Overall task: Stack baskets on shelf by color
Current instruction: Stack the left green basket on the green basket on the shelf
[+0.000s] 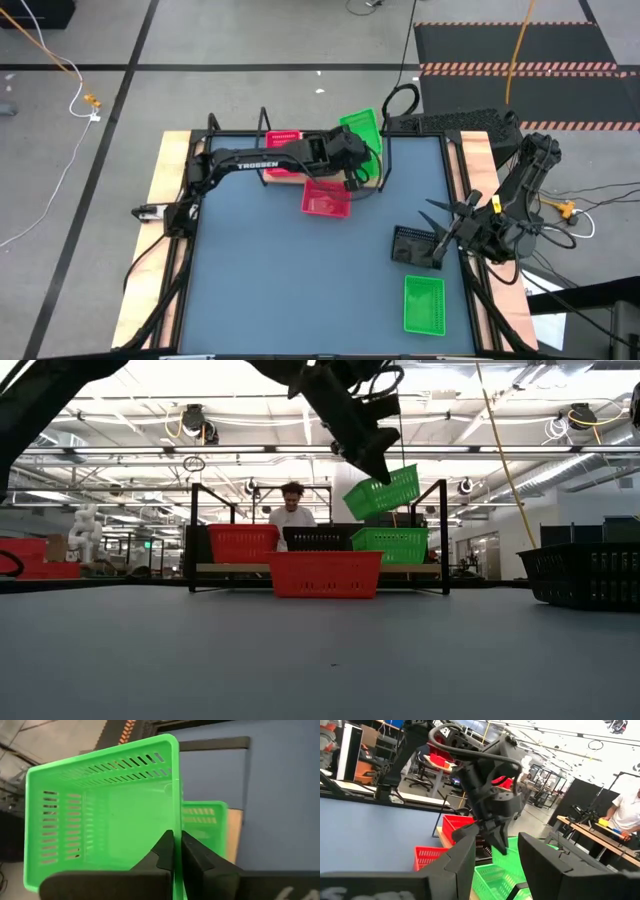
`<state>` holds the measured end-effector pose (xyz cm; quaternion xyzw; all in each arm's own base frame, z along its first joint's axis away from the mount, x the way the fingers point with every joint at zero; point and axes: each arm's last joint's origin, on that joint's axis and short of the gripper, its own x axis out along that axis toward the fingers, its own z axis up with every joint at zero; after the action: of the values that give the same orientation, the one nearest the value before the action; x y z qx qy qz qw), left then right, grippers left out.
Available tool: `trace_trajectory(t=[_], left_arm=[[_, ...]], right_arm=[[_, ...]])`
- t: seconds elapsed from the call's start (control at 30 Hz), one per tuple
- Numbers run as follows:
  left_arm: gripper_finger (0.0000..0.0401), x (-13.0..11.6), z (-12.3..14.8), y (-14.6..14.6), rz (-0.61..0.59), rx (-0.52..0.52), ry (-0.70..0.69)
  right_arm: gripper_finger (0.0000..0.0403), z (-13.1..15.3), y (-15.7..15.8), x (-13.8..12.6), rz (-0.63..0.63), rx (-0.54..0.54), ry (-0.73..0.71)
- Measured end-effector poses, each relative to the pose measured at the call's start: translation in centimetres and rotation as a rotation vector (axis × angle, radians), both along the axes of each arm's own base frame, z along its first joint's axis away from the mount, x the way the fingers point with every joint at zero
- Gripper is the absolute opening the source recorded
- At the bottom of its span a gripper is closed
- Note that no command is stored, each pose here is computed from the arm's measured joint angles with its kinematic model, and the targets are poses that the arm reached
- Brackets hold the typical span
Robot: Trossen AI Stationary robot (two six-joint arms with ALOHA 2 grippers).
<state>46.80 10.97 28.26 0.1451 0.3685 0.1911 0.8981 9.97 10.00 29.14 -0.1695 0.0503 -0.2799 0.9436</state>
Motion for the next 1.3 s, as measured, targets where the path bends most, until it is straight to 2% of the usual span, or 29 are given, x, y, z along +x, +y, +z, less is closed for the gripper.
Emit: trace_trajectory(t=[0.13,0.4,0.7,1.0,1.3], left_arm=[[0.0007,0.0,-0.2,-0.6,-0.017,-0.009,0.023],[0.0037,-0.2,-0.4,-0.6,-0.012,-0.048,0.032],[0.0008,0.3,-1.4,-0.7,-0.003,-0.067,0.044],[0.0082,0.3,-2.2,-1.0,-0.008,-0.078,0.095],[0.0112,0.4,-2.1,-1.4,-0.013,-0.08,0.081]], right_arm=[[0.0141,0.1,-0.1,0.0,0.0,0.005,-0.003],[0.0141,0.2,-0.1,-0.1,0.0,0.007,-0.005],[0.0141,0.8,-0.6,-0.4,0.0,0.008,-0.005],[0.0141,1.1,-0.7,-0.4,0.0,-0.01,0.006],[0.0141,1.2,-0.7,-0.5,0.001,-0.003,0.001]])
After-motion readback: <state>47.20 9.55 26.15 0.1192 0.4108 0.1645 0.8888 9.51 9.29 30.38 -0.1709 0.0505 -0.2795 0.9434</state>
